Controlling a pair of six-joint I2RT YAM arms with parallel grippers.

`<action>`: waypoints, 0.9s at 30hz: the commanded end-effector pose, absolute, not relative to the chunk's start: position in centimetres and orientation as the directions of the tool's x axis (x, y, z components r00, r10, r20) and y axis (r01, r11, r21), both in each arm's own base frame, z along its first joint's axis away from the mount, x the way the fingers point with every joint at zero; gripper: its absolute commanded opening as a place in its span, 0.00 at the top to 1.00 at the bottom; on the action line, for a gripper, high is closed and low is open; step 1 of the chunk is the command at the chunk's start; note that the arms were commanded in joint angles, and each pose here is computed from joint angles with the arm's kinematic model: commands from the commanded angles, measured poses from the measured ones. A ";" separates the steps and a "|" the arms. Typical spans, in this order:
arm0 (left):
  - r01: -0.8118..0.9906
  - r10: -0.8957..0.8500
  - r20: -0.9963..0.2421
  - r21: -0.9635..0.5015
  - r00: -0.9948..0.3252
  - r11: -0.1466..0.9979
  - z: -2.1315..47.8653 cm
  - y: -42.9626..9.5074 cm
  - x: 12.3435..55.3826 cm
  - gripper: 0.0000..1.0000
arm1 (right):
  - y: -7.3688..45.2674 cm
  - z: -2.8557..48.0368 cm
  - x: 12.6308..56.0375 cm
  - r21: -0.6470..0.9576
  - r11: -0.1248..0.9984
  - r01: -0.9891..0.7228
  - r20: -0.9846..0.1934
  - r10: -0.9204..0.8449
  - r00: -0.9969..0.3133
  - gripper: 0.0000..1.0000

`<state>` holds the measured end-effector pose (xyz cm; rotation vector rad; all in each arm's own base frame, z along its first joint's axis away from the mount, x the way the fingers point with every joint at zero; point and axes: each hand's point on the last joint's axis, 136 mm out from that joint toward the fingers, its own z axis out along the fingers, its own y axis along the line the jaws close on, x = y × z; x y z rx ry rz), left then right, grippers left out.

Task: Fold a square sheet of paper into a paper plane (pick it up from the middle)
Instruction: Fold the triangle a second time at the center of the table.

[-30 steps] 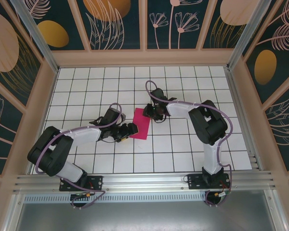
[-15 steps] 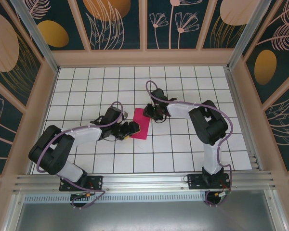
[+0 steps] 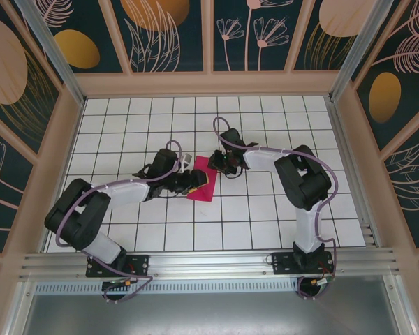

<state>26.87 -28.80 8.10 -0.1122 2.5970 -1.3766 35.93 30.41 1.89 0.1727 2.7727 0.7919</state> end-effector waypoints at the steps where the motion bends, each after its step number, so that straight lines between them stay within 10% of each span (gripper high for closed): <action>1: 0.078 -0.137 -0.171 -0.854 -0.976 0.514 9.3 -30.2 27.7 0.43 | 28.3 -3.1 33.1 0.436 0.896 0.090 -0.111 0.152 -0.982 0.67; 11: 0.068 -0.149 -0.177 -0.835 -0.973 0.546 7.5 -30.2 28.5 0.39 | 30.0 1.1 34.0 0.561 0.827 -0.034 -0.182 0.083 -0.980 0.67; 27: 0.039 -0.178 -0.181 -0.798 -0.967 0.601 5.5 -29.3 28.8 0.60 | 30.2 7.3 31.6 0.658 0.732 -0.175 -0.288 0.030 -0.957 0.64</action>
